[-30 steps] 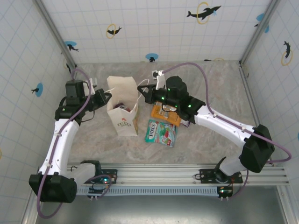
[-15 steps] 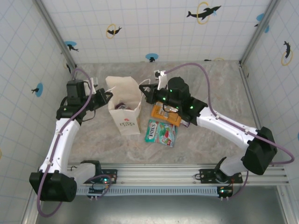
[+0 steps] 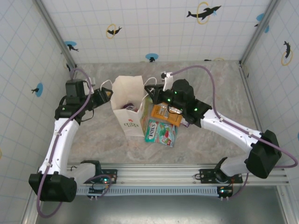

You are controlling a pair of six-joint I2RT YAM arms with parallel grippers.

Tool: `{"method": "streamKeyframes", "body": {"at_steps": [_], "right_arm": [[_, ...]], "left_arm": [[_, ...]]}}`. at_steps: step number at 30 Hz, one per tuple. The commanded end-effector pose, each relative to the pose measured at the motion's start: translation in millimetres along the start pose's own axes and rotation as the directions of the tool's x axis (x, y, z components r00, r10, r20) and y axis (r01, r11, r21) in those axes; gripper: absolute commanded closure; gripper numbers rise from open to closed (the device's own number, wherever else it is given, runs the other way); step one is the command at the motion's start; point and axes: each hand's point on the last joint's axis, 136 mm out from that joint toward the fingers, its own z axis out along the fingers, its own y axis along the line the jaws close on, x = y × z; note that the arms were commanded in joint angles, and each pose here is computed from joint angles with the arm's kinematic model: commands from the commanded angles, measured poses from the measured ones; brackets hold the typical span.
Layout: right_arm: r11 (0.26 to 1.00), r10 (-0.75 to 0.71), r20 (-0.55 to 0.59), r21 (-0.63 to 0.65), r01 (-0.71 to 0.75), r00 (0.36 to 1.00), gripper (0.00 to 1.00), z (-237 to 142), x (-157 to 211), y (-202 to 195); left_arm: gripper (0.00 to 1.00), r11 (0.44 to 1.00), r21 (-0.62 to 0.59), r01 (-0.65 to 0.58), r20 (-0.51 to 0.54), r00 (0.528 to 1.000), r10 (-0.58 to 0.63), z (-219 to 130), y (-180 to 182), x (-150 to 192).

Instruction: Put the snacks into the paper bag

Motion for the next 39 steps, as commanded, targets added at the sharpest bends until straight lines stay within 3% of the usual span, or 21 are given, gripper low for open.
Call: {"method": "streamKeyframes", "body": {"at_steps": [1, 5, 7, 10, 15, 18, 25, 31, 35, 39], "right_arm": [[1.000, 0.000, 0.066, -0.002, 0.000, 0.998, 0.69, -14, -16, 2], [1.000, 0.001, 0.068, -0.003, 0.000, 0.998, 0.63, -18, -16, 0], [1.000, 0.000, 0.072, -0.008, 0.001, 0.997, 0.59, -20, -17, 1], [1.000, -0.003, 0.069, -0.021, 0.004, 0.998, 0.55, -21, -17, 3], [0.998, -0.007, 0.060, -0.061, 0.011, 0.998, 0.54, -19, -17, 11], [0.994, 0.004, 0.045, -0.110, 0.001, 0.999, 0.53, -16, -16, 19], [0.963, 0.055, -0.022, -0.262, -0.059, 0.998, 0.52, -7, -9, 45], [0.956, 0.102, -0.066, -0.270, -0.117, 0.993, 0.50, 5, 1, 42], [0.909, 0.128, -0.139, -0.378, -0.172, 0.982, 0.50, 5, 13, 64], [0.892, 0.122, -0.133, -0.419, -0.168, 0.984, 0.49, -4, 9, 77]], "left_arm": [[0.30, 0.994, -0.113, -0.006, 0.104, 0.994, 0.018, -24, 10, -21], [0.22, 0.986, -0.164, 0.015, 0.158, 0.987, 0.011, -37, 20, -33], [0.10, 0.982, -0.187, 0.029, 0.184, 0.983, 0.006, -44, 25, -39], [0.10, 0.988, -0.154, 0.005, 0.201, 0.979, 0.026, -53, 16, -45], [0.11, 0.991, 0.091, -0.101, 0.194, 0.978, 0.082, -65, -38, -47], [0.11, 0.983, 0.149, -0.109, 0.177, 0.981, 0.082, -66, -49, -46], [0.11, 0.993, 0.088, -0.080, 0.160, 0.985, 0.066, -55, -32, -44], [0.17, 0.996, 0.066, -0.065, 0.160, 0.986, 0.054, -50, -26, -43], [0.17, 0.997, 0.041, -0.063, 0.160, 0.986, 0.055, -49, -22, -44], [0.17, 0.998, 0.030, -0.058, 0.147, 0.988, 0.053, -46, -18, -42]]}}
